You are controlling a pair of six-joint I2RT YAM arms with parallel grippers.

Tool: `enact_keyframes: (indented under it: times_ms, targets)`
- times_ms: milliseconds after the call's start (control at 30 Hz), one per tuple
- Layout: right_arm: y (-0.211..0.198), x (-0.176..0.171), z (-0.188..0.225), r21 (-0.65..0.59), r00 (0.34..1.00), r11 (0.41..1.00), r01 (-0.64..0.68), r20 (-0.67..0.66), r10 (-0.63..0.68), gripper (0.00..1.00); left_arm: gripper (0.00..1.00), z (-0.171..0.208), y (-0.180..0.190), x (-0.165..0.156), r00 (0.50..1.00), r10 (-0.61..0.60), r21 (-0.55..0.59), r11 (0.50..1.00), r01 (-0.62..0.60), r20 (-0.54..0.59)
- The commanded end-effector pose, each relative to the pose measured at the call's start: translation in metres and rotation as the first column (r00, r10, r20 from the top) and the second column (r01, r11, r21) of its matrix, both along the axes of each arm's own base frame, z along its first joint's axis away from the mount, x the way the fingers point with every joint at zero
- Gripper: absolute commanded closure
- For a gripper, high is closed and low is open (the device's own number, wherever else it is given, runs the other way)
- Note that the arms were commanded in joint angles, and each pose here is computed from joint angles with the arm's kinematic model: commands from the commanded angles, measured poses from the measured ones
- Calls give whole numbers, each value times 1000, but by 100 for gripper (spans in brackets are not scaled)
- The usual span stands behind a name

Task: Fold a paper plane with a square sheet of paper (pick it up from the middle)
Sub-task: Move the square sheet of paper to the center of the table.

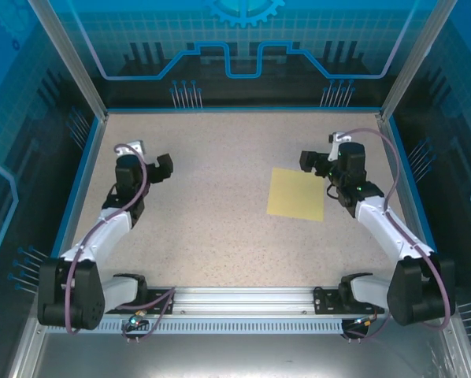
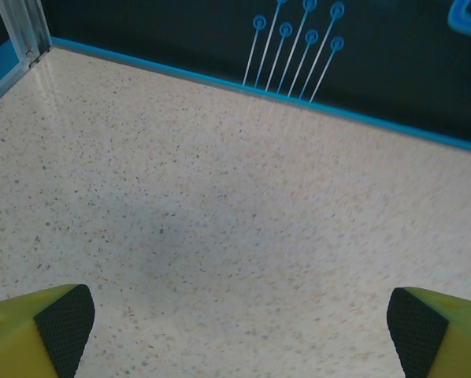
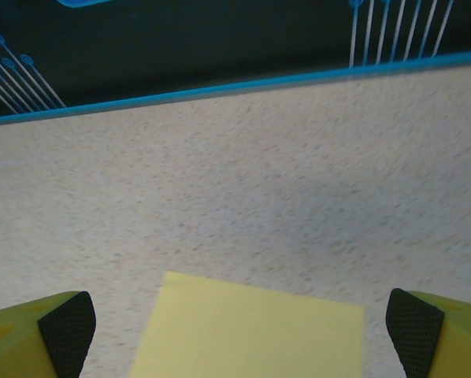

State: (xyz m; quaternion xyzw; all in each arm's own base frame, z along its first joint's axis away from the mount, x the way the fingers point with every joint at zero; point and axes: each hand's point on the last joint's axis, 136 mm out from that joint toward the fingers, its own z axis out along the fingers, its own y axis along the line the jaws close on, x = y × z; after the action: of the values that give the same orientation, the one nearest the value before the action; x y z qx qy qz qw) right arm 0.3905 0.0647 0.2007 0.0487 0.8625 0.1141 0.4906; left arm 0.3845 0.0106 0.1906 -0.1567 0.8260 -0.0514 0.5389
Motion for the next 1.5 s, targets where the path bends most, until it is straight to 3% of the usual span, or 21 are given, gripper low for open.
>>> enact_keyframes:
  times_ms: [0, 100, 267, 633, 900, 1100, 1267, 1400, 1467]
  targets:
    - [29, -29, -55, 124, 954, 991, 57, -299, -18, 1, 1, -10, 0, -25, 980, 66, -137, 986, -93, -187]
    - [55, -23, -69, 171, 924, 984, 57, -382, 13, 1, 1, -9, -7, -30, 966, 42, -188, 978, -92, -254]
    - [77, -8, -109, 158, 841, 983, 92, -542, 8, 1, 1, -12, -28, -26, 961, -59, -275, 961, -19, -271]
    - [98, 8, -166, 102, 721, 987, 124, -693, -19, 1, 1, -23, -34, -23, 943, -97, -285, 959, 2, -318]
    - [124, -41, -198, 82, 629, 991, 110, -778, -5, 1, 1, -30, -36, -22, 936, -105, -301, 954, -1, -335]
    - [187, -100, -213, 138, 560, 987, 85, -825, 67, 1, 1, -32, -37, -21, 935, -108, -310, 951, -2, -338]
    - [234, -111, -186, 133, 578, 989, -64, -803, 145, 1, 1, -34, -39, -21, 931, -116, -317, 948, 0, -346]
    - [211, -93, -139, -51, 665, 969, -240, -736, 126, 1, 1, -34, -40, -23, 929, -121, -327, 945, -1, -351]
    - [196, -90, -128, -144, 668, 928, -344, -731, 135, 1, 1, -35, -42, -24, 928, -126, -335, 942, 1, -352]
